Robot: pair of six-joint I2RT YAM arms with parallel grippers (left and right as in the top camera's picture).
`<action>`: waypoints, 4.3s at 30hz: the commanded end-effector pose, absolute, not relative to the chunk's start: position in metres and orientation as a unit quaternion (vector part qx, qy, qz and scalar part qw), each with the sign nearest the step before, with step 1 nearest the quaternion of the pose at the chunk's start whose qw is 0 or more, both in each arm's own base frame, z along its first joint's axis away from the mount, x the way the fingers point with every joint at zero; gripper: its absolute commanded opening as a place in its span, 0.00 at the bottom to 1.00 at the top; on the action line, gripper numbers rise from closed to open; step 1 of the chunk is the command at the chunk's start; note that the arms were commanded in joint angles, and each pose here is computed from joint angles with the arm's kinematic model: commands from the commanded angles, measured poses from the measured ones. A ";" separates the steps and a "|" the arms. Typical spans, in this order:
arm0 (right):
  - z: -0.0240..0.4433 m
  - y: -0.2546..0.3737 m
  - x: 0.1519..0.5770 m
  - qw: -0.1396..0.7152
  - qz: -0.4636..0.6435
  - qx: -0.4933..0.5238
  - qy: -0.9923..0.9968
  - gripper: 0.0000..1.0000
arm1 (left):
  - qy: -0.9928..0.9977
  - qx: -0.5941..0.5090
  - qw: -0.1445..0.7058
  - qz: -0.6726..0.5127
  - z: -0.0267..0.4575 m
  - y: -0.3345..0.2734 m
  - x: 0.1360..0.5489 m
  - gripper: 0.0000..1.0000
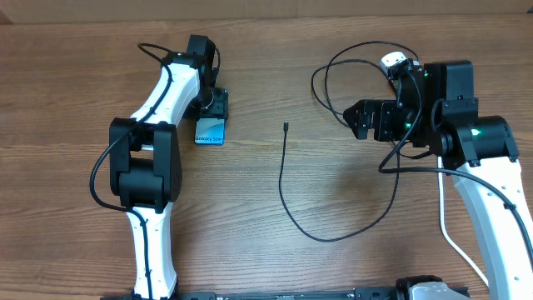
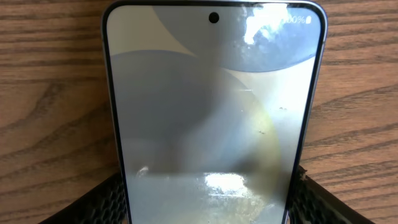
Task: Plug charger to phone and switch on socket
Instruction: 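Lower left gripper onto the phone and grip its top edge, then lift the phone with the left gripper and tilt it upright, then bring right gripper to the phone and grasp its side edge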
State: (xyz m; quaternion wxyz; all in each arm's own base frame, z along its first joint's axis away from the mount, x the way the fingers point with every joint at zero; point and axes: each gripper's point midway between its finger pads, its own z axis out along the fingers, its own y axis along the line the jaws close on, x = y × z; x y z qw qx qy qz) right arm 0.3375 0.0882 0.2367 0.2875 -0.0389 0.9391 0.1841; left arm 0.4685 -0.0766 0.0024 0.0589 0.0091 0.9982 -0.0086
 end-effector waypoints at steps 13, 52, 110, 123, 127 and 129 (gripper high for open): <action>0.247 0.089 0.342 0.305 0.182 -0.043 0.934 1.00 | 1.000 0.005 0.024 -0.013 0.020 -0.080 0.465 0.29; 0.250 0.094 0.346 0.304 0.208 -0.009 0.930 1.00 | 0.893 -0.234 -0.154 -0.352 0.131 -0.160 0.434 0.04; 0.201 0.230 0.389 0.239 0.323 0.058 0.914 0.80 | 0.820 -0.423 -0.238 -0.305 0.131 -0.204 0.429 0.04; 0.177 0.255 0.386 0.211 0.326 0.050 0.920 0.72 | 0.810 -0.414 -0.256 -0.328 0.139 -0.216 0.427 0.04; 0.161 0.268 0.389 0.200 0.327 0.051 0.922 0.66 | 0.812 -0.406 -0.261 -0.328 0.140 -0.225 0.422 0.04; 0.154 0.273 0.390 0.196 0.327 0.049 0.923 0.63 | 0.814 -0.402 -0.262 -0.327 0.140 -0.228 0.421 0.04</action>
